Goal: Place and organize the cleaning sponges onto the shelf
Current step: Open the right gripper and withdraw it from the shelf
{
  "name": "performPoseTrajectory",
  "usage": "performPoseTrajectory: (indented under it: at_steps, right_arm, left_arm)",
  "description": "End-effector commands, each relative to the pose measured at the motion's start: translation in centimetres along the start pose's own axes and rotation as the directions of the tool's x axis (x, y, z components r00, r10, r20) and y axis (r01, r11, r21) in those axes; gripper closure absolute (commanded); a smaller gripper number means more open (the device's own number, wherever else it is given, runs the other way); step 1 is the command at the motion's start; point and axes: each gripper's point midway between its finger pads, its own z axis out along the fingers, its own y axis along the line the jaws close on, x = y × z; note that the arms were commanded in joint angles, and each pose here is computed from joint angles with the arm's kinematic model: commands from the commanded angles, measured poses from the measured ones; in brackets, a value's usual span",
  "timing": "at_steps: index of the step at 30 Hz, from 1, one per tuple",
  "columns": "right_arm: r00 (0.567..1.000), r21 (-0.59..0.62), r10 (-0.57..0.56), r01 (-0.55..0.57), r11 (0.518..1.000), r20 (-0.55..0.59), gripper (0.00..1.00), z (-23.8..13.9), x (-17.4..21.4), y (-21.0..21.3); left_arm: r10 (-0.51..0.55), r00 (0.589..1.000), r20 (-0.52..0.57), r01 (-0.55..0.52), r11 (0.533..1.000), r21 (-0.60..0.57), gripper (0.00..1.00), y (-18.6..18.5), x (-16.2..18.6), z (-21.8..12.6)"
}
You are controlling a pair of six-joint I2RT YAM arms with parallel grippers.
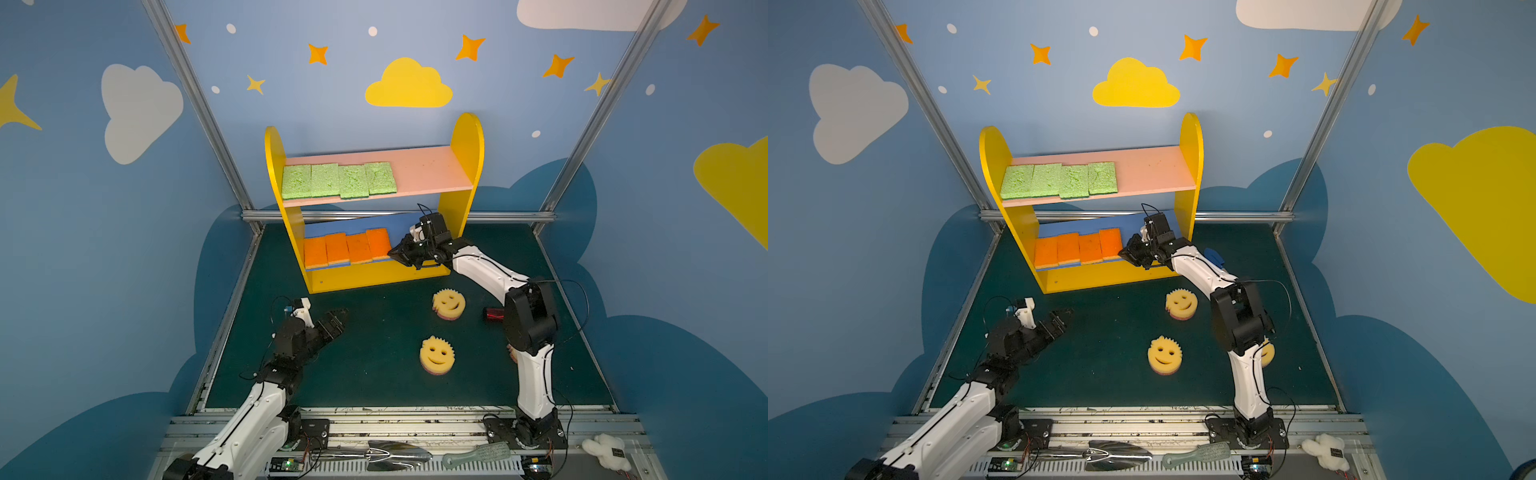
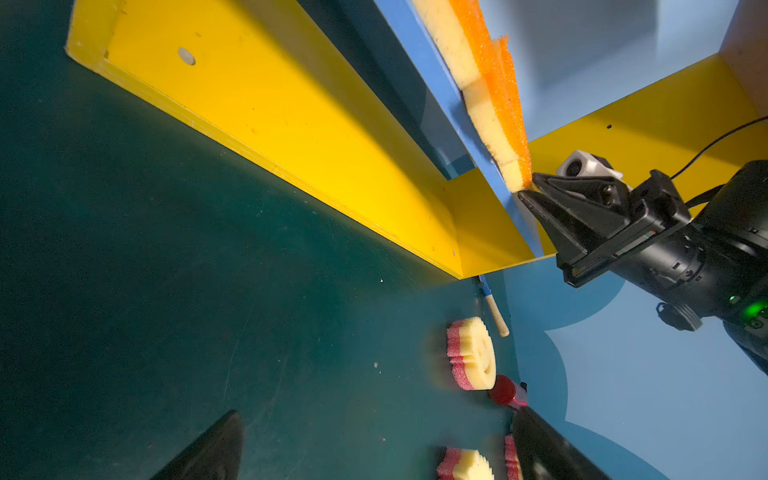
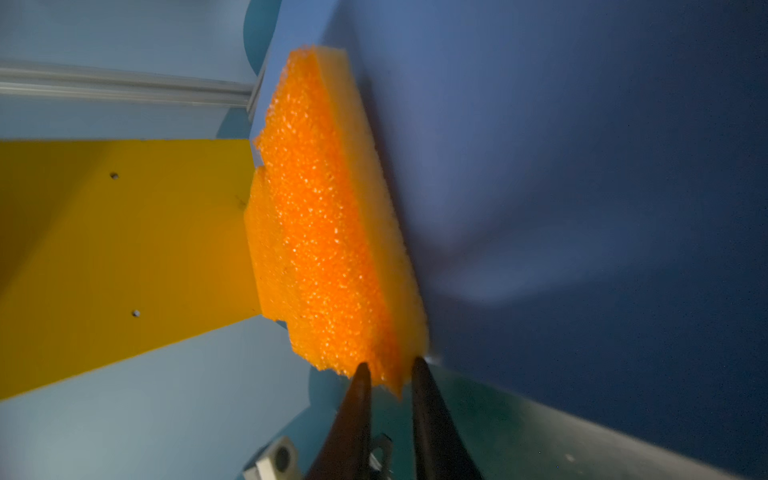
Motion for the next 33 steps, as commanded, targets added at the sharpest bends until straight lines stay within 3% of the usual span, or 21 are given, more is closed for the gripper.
performPoseTrajectory:
  at_steps: [1, 6, 13, 19, 27, 33]
  right_arm:
    - [1.0, 0.004, -0.018, 0.018, 1.0, -0.002, 0.62, -0.4, -0.1, 0.2]
    - [0.999, -0.002, -0.047, 0.047, 0.999, 0.014, 0.48, -1.7, -0.1, 0.2]
    - [0.993, -0.008, -0.111, 0.111, 0.994, 0.044, 0.45, -4.4, 0.4, 0.8]
    - [0.981, 0.02, -0.181, 0.18, 0.983, 0.069, 0.43, -7.6, 1.5, 0.5]
    - [0.971, 0.063, -0.217, 0.211, 0.975, 0.1, 0.43, -13.2, 3.2, -2.7]
    - [0.97, 0.098, -0.2, 0.187, 0.977, 0.137, 0.42, -17.3, 4.4, -6.9]
  left_arm:
    - [0.022, 1.0, -0.006, -0.022, 1.0, 0.0, 0.01, -0.1, 0.0, 0.0]
    - [0.039, 0.999, -0.012, -0.039, 0.999, 0.0, 0.01, -0.2, 0.0, 0.0]
    - [0.103, 0.991, -0.081, -0.099, 0.994, 0.054, 0.03, -1.8, 0.9, 0.1]
    - [0.211, 0.964, -0.161, -0.204, 0.977, 0.06, 0.13, -3.9, 3.7, 0.9]
    - [0.334, 0.88, -0.338, -0.317, 0.943, 0.104, 0.32, -6.6, 9.5, 3.2]
    - [0.422, 0.763, -0.49, -0.389, 0.905, 0.174, 0.37, -9.2, 15.4, 5.8]
